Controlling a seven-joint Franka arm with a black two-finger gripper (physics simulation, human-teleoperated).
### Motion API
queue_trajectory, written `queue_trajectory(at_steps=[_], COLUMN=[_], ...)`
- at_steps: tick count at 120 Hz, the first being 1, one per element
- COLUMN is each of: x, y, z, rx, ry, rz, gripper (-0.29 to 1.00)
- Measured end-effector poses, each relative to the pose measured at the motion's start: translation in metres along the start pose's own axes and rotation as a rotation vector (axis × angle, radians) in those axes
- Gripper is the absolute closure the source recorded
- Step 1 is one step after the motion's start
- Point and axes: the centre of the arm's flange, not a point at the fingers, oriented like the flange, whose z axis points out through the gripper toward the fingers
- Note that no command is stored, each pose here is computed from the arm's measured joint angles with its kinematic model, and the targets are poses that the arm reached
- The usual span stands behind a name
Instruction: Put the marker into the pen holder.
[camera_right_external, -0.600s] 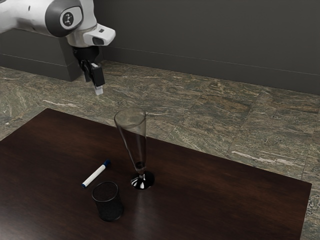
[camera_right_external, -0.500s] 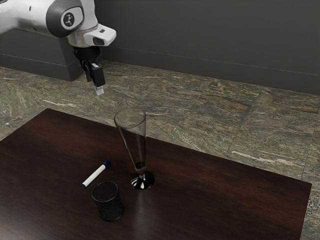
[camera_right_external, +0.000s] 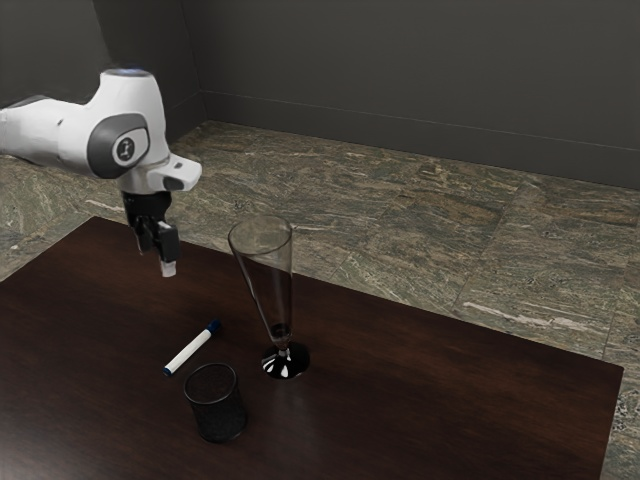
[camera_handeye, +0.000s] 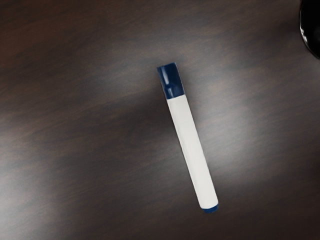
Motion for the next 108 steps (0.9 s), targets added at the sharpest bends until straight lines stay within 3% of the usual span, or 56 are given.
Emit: queue_trajectory(at_steps=[31,52,68,108], x=[0.008,0.008,0.013,0.024], y=[0.005,0.008,0.006,0.015], z=[0.059,0.094,0.116,0.148], rx=[-0.011,-0.026,-0.037,-0.050], ry=[0.103,0.128,0.129,0.114], rz=[-0.144,-0.218,-0.258,-0.296], gripper=[0.01,0.25,0.37,0.48])
